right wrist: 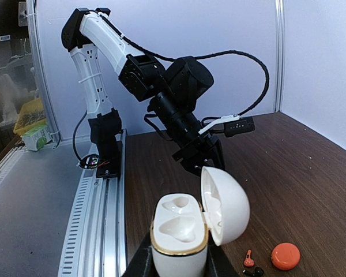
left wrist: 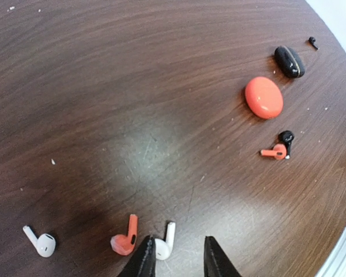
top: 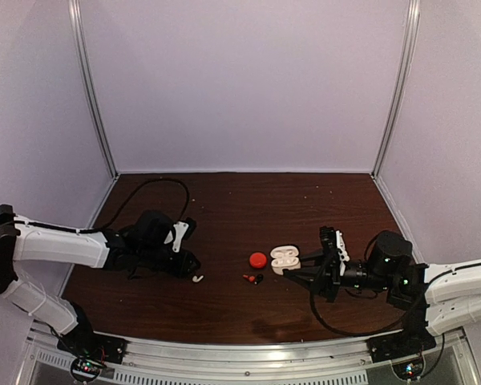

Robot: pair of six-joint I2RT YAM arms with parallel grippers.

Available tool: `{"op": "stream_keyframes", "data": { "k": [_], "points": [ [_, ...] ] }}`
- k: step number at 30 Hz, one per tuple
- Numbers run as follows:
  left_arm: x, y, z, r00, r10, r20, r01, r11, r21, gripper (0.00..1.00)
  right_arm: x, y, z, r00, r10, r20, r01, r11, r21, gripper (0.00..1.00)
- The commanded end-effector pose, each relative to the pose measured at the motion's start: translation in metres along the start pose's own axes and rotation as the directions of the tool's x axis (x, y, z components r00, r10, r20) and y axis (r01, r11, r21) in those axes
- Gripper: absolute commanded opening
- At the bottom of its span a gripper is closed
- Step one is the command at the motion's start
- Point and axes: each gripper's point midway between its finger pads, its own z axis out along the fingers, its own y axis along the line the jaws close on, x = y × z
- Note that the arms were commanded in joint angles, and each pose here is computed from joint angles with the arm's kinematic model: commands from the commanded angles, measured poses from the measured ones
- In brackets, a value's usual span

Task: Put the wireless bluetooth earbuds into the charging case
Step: Move the left earbud to the center of the board, then adjust the left earbud at the center of the board.

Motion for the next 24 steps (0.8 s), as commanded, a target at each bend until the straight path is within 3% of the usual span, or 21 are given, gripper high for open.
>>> {"op": "stream_keyframes", "data": {
  "k": [1,7,18,24],
  "points": [
    [0.028,-0.002,0.003,0.995,-0.003,-0.098,0.007,0.999,0.046,0.27,-0.006,-0.004,-0.002,1.0,-0.001,0.027,0.001,1.0,0.019,0.01],
    [0.052,0.0,0.003,0.989,-0.029,-0.145,0.039,0.997,0.066,0.16,-0.007,-0.004,-0.002,1.0,-0.001,0.027,0.001,1.0,0.022,0.01],
    [0.059,0.012,0.024,0.984,-0.038,-0.172,0.04,0.999,0.01,0.14,-0.005,-0.005,-0.001,1.0,0.002,0.02,-0.003,1.0,0.022,0.01],
    [0.042,0.031,0.033,0.988,-0.035,-0.15,0.017,0.993,-0.118,0.11,-0.006,-0.006,-0.002,1.0,0.002,0.022,-0.003,1.0,0.03,0.01]
  ]
}}
